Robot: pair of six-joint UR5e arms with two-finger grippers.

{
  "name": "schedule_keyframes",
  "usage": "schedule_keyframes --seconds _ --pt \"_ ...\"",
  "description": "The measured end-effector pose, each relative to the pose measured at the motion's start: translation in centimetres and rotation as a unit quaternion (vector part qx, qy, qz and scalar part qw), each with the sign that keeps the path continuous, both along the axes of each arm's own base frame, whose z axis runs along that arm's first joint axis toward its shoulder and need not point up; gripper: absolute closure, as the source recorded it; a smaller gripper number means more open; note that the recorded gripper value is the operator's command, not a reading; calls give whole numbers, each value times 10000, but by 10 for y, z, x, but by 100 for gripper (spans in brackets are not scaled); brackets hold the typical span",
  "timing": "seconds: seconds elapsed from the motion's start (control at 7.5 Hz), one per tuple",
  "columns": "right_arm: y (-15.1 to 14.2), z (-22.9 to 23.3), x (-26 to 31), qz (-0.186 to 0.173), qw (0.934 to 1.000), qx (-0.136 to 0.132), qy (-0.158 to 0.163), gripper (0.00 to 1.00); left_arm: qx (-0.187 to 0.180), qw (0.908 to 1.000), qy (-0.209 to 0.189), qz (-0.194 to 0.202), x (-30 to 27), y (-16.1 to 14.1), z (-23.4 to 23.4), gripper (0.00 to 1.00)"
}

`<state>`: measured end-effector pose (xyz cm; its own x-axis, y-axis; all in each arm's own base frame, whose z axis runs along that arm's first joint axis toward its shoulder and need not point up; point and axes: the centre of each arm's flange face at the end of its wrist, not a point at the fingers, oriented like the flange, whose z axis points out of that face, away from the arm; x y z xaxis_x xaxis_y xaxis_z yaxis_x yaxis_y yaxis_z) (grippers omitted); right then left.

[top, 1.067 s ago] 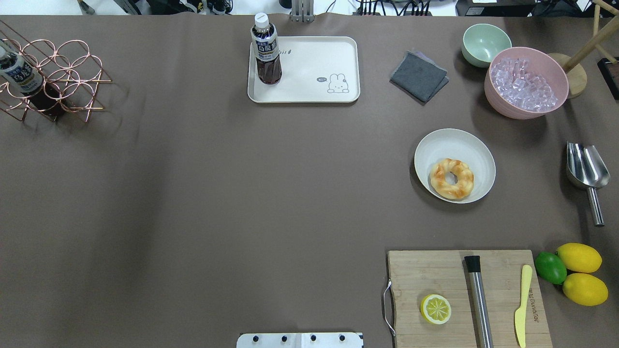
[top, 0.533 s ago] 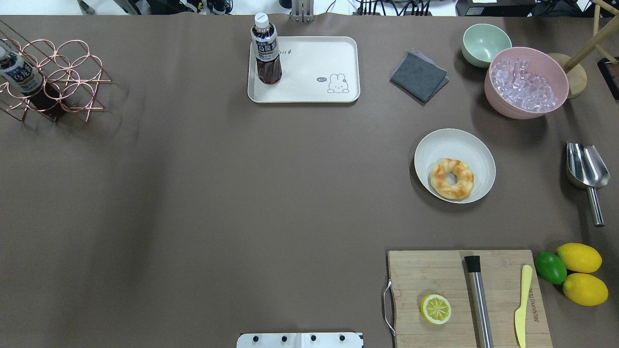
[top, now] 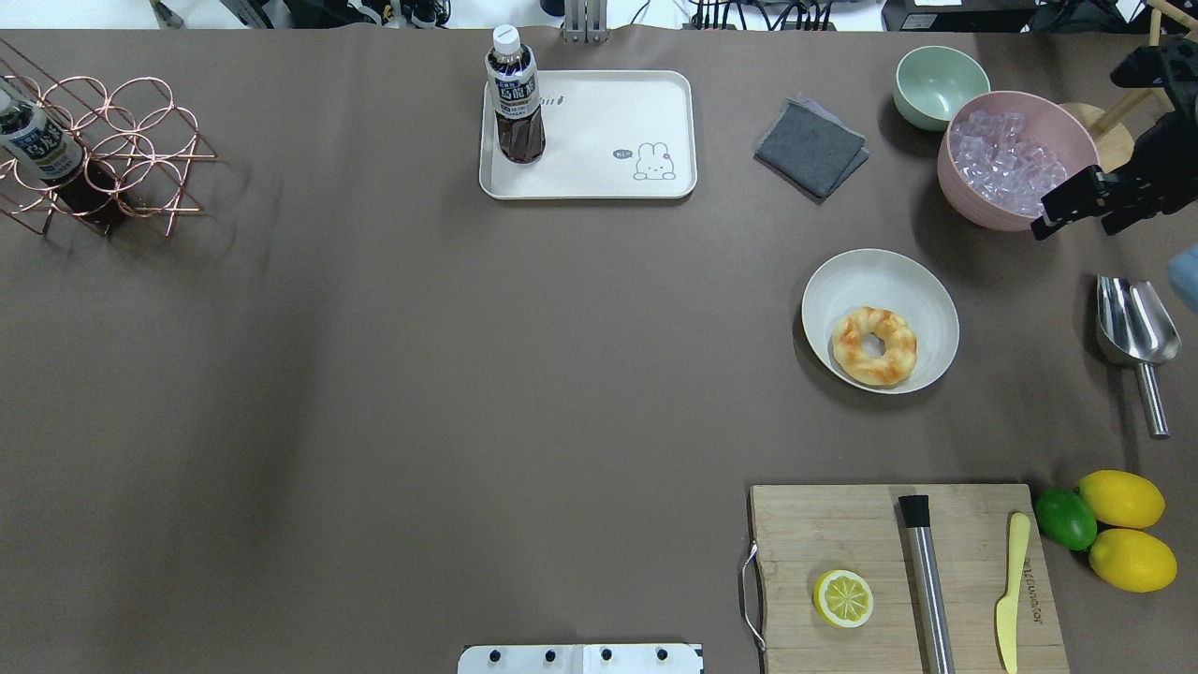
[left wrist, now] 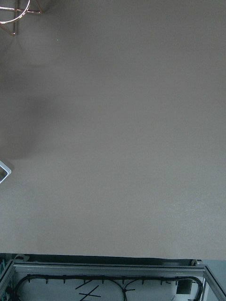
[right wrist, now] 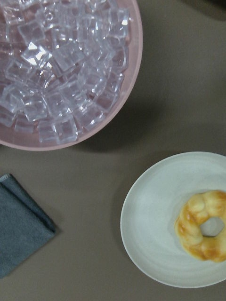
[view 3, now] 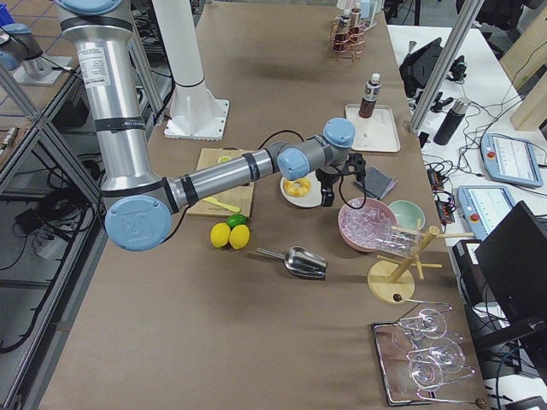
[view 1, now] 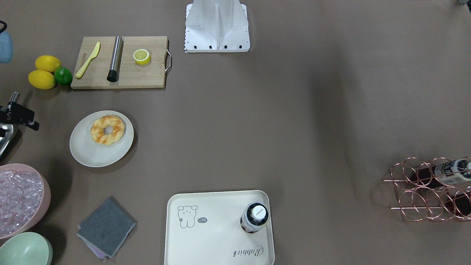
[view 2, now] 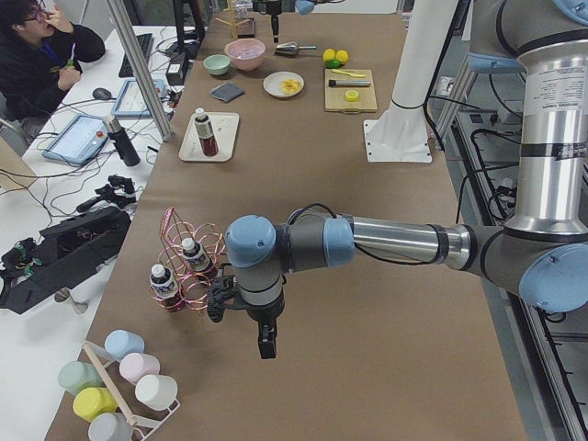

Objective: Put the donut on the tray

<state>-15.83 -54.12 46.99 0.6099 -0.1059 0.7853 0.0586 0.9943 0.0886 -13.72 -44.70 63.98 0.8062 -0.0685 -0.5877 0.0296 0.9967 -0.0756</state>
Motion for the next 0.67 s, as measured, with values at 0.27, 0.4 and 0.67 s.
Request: schedule_keyframes --seconds 0.27,0.4,0.67 --pt "5 11 -42 440 9988 -184 -134 0 -23 10000 1 5 0 2 2 2" --pt "7 27 -59 539 9982 -258 -92 0 -38 10000 5 6 0 4 4 2" --pt "12 58 -89 547 9983 -215 62 0 -43 10000 9 6 1 5 4 2"
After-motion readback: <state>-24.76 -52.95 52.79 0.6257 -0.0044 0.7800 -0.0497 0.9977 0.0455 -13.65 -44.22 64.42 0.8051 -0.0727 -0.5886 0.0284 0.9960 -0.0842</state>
